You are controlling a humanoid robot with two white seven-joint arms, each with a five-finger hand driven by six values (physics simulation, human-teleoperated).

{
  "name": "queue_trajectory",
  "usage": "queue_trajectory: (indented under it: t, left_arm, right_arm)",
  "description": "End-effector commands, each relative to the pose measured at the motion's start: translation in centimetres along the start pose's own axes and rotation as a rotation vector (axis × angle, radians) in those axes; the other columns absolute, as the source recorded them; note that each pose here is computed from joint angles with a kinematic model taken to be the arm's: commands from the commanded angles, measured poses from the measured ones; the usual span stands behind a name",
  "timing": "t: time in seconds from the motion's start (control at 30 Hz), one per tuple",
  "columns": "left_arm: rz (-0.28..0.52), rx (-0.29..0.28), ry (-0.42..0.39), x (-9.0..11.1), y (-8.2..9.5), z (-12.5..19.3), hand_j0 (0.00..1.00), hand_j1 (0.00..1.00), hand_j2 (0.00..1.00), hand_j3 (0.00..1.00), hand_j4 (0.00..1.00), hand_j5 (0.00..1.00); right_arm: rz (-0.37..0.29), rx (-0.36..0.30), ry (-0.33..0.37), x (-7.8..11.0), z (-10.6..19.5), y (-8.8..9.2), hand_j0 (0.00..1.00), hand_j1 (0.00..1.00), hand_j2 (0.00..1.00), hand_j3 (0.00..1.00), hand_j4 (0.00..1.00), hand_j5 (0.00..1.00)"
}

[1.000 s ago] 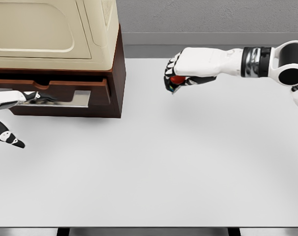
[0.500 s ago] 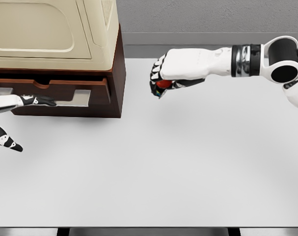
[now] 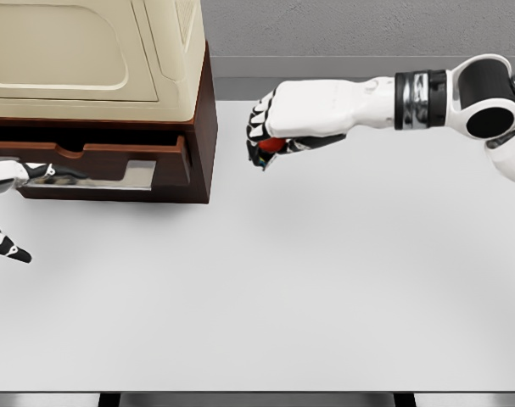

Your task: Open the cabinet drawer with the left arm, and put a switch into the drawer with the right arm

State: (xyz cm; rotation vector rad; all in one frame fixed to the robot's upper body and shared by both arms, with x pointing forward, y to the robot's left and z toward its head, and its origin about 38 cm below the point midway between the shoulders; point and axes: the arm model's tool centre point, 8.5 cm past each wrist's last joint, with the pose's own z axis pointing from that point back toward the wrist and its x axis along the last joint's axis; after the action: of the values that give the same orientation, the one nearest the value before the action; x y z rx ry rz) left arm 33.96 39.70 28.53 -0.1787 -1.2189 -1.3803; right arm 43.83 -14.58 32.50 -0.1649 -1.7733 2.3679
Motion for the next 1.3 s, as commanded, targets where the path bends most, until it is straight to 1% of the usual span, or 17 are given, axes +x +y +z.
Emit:
queue_trajectory:
  t: [0.0, 0.17, 0.3, 0.37, 0.47, 0.53, 0.67, 0.7, 0.73, 0.77, 0.87, 0.9, 0.97, 1.07, 1.27]
  left_arm:
    - [0.023, 0.011, -0.015, 0.3, 0.2, 0.2, 1.0, 1.0, 1.0, 1.0, 1.0, 1.0]
    - [0.052, 0.024, -0.015, 0.3, 0.4, 0.7, 1.0, 1.0, 1.0, 1.0, 1.0, 1.0]
    - [0.098, 0.04, -0.026, 0.3, 0.6, 1.2, 1.0, 1.0, 1.0, 1.0, 1.0, 1.0]
    - [0.119, 0.042, -0.013, 0.2, 0.6, 1.3, 1.0, 1.0, 1.0, 1.0, 1.0, 1.0]
    - [0.126, 0.042, -0.008, 0.1, 0.6, 1.3, 1.0, 1.0, 1.0, 1.0, 1.0, 1.0]
    - [0.167, 0.049, 0.017, -0.1, 0.7, 1.6, 1.0, 1.0, 1.0, 1.0, 1.0, 1.0]
    - [0.19, 0.053, 0.012, -0.1, 0.7, 1.6, 1.0, 1.0, 1.0, 1.0, 1.0, 1.0]
    - [0.212, 0.052, 0.032, -0.3, 0.7, 1.6, 1.0, 1.0, 1.0, 1.0, 1.0, 1.0]
    - [0.226, 0.053, 0.036, -0.4, 0.7, 1.6, 1.0, 1.0, 1.0, 1.0, 1.0, 1.0]
    - [0.226, 0.053, 0.036, -0.4, 0.7, 1.6, 1.0, 1.0, 1.0, 1.0, 1.0, 1.0]
    - [0.234, 0.049, 0.04, -0.5, 0.6, 1.5, 1.0, 1.0, 1.0, 1.0, 1.0, 1.0]
    - [0.244, 0.043, 0.048, -0.9, 0.3, 1.5, 1.0, 1.0, 1.0, 1.0, 1.0, 1.0]
    - [0.253, 0.039, 0.056, -1.1, 0.0, 1.5, 1.0, 1.0, 1.0, 1.0, 1.0, 1.0]
    - [0.261, 0.035, 0.067, -1.3, -0.2, 1.6, 1.0, 1.0, 1.0, 1.0, 1.0, 1.0]
    - [0.263, 0.054, 0.096, -1.2, 0.2, 3.0, 1.0, 1.0, 1.0, 1.0, 1.0, 1.0]
  right_arm:
    - [-0.005, -0.001, -0.016, 0.4, -0.3, 0.0, 0.47, 0.47, 0.47, 0.47, 0.47, 0.47]
    - [0.004, -0.004, -0.023, 0.6, -0.5, -0.4, 0.47, 0.47, 0.47, 0.47, 0.47, 0.47]
    - [0.014, -0.01, -0.031, 0.8, -0.8, -0.8, 0.47, 0.47, 0.47, 0.47, 0.47, 0.47]
    - [0.014, -0.012, -0.031, 0.8, -0.7, -0.9, 0.47, 0.47, 0.47, 0.47, 0.47, 0.47]
    - [0.019, -0.011, -0.035, 0.9, -0.7, -1.0, 0.47, 0.47, 0.47, 0.47, 0.47, 0.47]
    - [0.022, -0.011, -0.038, 1.0, -0.8, -1.0, 0.47, 0.47, 0.47, 0.47, 0.47, 0.47]
    - [0.045, -0.015, -0.057, 1.8, -0.9, -1.6, 0.47, 0.47, 0.47, 0.47, 0.47, 0.47]
    - [0.048, -0.015, -0.057, 1.8, -0.9, -1.7, 0.47, 0.47, 0.47, 0.47, 0.47, 0.47]
    - [0.056, -0.019, -0.06, 1.9, -0.9, -2.0, 0.47, 0.47, 0.47, 0.47, 0.47, 0.47]
    - [0.043, -0.03, -0.072, 2.0, -0.8, -2.3, 0.47, 0.47, 0.47, 0.47, 0.47, 0.47]
    - [0.05, -0.033, -0.075, 2.2, -0.6, -2.7, 0.47, 0.47, 0.47, 0.47, 0.47, 0.47]
    - [0.05, -0.032, -0.077, 2.2, -0.6, -2.6, 0.47, 0.47, 0.47, 0.47, 0.47, 0.47]
    - [0.04, -0.041, -0.086, 2.3, -0.6, -2.8, 0.47, 0.47, 0.47, 0.47, 0.47, 0.47]
    - [0.052, -0.043, -0.099, 2.8, -0.7, -3.2, 0.47, 0.47, 0.47, 0.47, 0.47, 0.47]
    - [0.047, -0.046, -0.111, 3.0, -0.8, -3.3, 0.47, 0.47, 0.47, 0.47, 0.47, 0.47]
